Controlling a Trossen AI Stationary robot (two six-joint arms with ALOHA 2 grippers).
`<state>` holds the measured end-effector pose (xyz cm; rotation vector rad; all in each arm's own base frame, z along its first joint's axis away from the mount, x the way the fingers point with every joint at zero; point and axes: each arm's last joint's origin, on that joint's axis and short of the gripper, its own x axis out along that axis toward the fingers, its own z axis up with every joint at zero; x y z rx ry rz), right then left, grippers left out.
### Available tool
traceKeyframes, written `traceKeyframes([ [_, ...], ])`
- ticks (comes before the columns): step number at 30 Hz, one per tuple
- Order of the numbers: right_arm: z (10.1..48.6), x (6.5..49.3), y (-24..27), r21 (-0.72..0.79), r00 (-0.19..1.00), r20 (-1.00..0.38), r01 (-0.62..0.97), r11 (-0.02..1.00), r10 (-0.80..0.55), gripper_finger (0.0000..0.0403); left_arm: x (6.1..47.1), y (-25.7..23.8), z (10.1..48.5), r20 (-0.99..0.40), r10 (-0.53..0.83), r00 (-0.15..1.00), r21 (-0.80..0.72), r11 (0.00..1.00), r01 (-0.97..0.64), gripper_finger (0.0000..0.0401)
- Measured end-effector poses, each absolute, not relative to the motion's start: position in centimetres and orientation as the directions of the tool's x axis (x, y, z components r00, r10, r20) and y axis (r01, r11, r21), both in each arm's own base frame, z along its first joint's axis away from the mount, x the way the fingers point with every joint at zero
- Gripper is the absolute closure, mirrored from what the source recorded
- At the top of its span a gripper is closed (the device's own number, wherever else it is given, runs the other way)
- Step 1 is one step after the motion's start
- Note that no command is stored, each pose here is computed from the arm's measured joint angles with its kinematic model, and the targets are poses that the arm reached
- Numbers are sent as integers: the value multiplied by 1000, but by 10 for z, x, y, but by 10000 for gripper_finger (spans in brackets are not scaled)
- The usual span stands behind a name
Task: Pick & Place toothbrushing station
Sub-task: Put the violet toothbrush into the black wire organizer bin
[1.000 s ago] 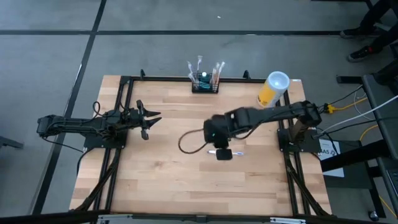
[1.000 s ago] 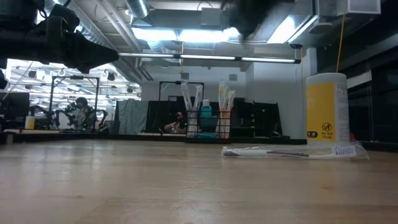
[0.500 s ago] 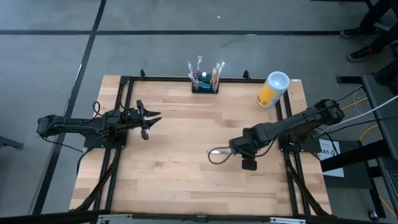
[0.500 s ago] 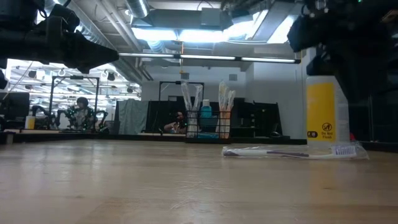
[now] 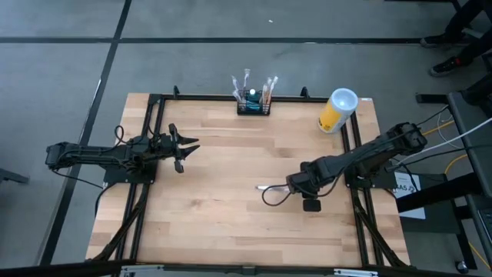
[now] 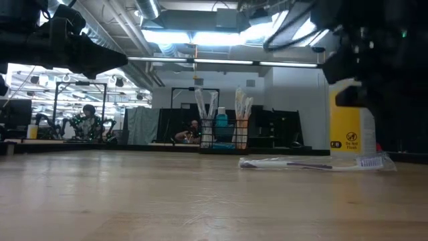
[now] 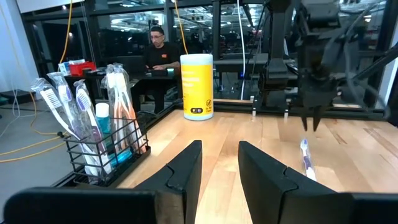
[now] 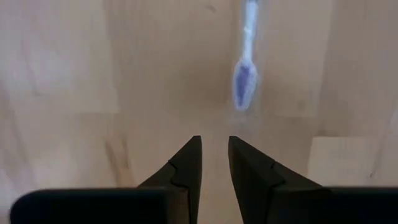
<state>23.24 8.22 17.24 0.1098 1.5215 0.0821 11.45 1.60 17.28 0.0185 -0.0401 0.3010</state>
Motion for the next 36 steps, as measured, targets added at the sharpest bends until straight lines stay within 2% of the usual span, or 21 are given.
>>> traceKeyframes([
  [4,161,227,81,124,38,-992,16,992,123,320,114,16,173,42,296,954,12,955,-297,301],
  [16,161,230,79,36,94,-995,-38,999,40,320,114,16,173,42,296,954,12,955,-297,301],
  [36,156,231,68,18,106,-994,-76,997,26,320,114,16,173,42,296,954,12,955,-297,301],
])
